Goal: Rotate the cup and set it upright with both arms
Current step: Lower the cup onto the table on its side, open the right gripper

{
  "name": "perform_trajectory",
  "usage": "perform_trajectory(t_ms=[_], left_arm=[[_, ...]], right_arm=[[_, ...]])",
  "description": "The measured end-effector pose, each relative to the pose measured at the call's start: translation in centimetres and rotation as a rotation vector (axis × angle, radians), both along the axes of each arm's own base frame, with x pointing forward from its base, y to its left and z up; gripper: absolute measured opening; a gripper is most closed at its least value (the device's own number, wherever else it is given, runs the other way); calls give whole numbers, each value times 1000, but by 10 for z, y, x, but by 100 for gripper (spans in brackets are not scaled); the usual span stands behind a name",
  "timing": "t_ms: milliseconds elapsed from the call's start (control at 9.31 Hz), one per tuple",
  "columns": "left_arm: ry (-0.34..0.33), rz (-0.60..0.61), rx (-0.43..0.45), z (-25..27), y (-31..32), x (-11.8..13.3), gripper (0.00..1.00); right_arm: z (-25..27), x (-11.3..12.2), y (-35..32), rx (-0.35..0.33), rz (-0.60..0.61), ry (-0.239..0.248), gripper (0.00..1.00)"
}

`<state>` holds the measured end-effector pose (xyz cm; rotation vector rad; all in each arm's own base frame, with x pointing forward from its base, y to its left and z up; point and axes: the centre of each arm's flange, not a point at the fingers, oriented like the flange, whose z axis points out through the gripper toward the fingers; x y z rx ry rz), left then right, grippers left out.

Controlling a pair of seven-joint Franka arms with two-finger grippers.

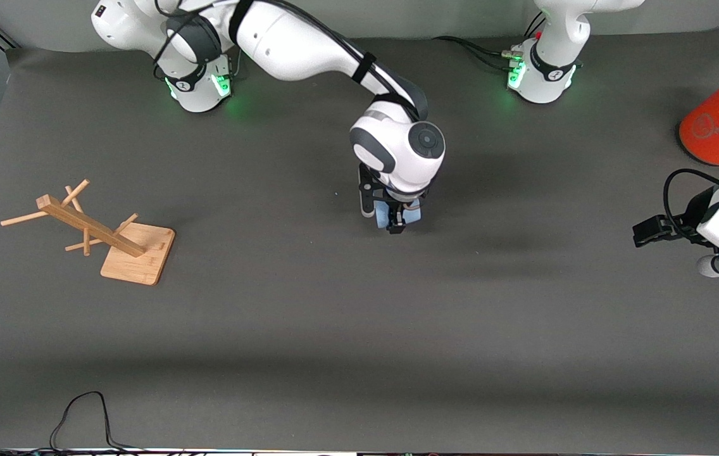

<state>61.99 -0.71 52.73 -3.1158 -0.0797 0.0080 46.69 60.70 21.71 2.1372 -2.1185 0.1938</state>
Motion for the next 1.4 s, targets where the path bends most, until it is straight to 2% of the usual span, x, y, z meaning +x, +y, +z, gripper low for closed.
perform_trajectory(t_ms=[322, 537, 644, 752, 859, 1074, 1181, 1396], left_arm=[[0, -1, 0, 0, -1, 0, 100], [0, -2, 0, 0, -1, 0, 100], [1, -3, 0, 0, -1, 0, 100], [1, -4, 0, 0, -2, 0, 100], [1, -5, 0, 0, -3, 0, 100], [1, -5, 0, -1, -3, 0, 100], [2, -6, -1, -1, -3, 0, 100], [2, -7, -1, -1, -4, 0, 100]], right_arm=[[-35, -4, 6, 5, -30, -14, 81], [-36, -6, 8, 5, -30, -15, 82], [-37, -6, 7, 4, -30, -15, 93], [-36, -5, 7, 6, -31, -17, 100], [-31, -1, 8, 14, -35, -24, 100], [-1, 7, 6, 20, -38, -28, 100], [33, 12, 2, 24, -30, -4, 100], [125, 28, -28, 54, 35, 85, 100]])
